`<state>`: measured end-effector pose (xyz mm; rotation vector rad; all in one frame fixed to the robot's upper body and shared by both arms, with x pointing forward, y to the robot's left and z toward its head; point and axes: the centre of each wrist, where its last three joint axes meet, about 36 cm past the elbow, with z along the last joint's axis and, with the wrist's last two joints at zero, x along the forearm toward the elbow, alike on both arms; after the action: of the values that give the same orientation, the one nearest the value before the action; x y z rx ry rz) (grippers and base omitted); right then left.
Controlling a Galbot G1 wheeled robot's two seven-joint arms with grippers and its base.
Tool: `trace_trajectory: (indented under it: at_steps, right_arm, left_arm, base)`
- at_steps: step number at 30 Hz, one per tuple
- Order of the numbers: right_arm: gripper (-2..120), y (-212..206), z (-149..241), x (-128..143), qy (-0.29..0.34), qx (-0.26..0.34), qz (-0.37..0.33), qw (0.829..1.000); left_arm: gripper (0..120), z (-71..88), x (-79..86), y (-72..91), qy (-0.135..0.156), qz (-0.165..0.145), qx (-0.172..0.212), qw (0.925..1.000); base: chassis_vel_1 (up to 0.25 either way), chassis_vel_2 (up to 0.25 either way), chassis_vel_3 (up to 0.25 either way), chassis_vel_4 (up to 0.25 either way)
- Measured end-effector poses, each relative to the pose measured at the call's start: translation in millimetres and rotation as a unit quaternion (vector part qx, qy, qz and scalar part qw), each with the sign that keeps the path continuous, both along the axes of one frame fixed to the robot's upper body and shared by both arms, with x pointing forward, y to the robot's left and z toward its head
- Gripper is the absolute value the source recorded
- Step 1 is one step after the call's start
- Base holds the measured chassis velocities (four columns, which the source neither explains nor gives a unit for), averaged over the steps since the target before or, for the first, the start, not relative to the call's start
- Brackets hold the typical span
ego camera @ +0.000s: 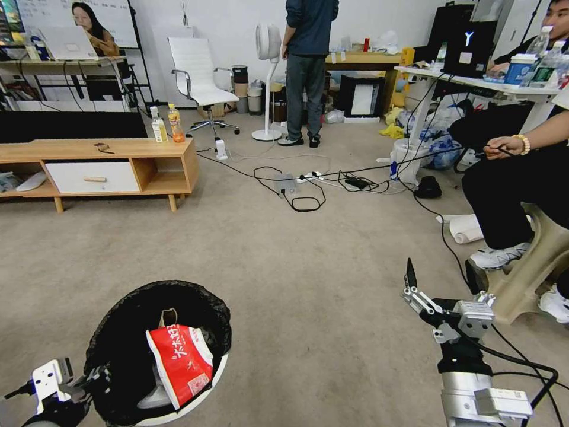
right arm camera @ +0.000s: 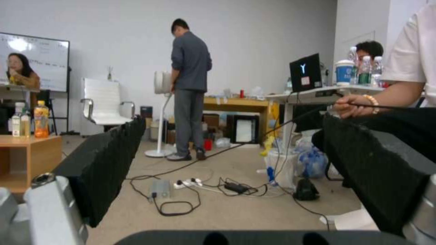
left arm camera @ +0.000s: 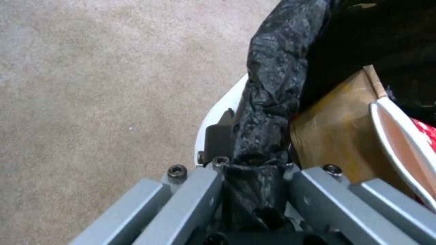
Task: Pick up the trash bin and place the garbage on the floor into it.
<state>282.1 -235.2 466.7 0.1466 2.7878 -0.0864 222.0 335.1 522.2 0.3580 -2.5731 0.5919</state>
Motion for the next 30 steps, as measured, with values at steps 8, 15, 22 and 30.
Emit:
trace_trajectory:
  at_steps: [8,15,22,30]
  right_arm:
    - [99,1.3,-2.3,0.3,0.002,0.000,0.004,1.000]
    - [99,0.5,-4.5,1.5,0.001,-0.002,0.005,1.000]
    - [99,0.5,-6.7,2.0,0.001,-0.004,0.006,1.000]
    - [99,-0.1,-9.2,2.7,-0.002,-0.007,0.005,1.000]
  left_arm:
    - [1,1.6,-2.1,-0.5,0.000,0.003,0.000,1.0000]
    - [1,0.7,-3.8,-1.2,0.001,0.006,-0.001,1.0000]
    - [1,0.6,-4.7,-1.2,0.002,0.009,-0.001,1.0000]
    - [1,-0.6,-5.7,-1.9,0.004,0.011,0.000,0.9999]
  base:
    - [0.000,0.000,0.000,0.000]
    - [0.032,0.035,0.029,0.033]
    - [0.091,0.078,0.075,0.090]
    - [0.085,0.094,0.089,0.092]
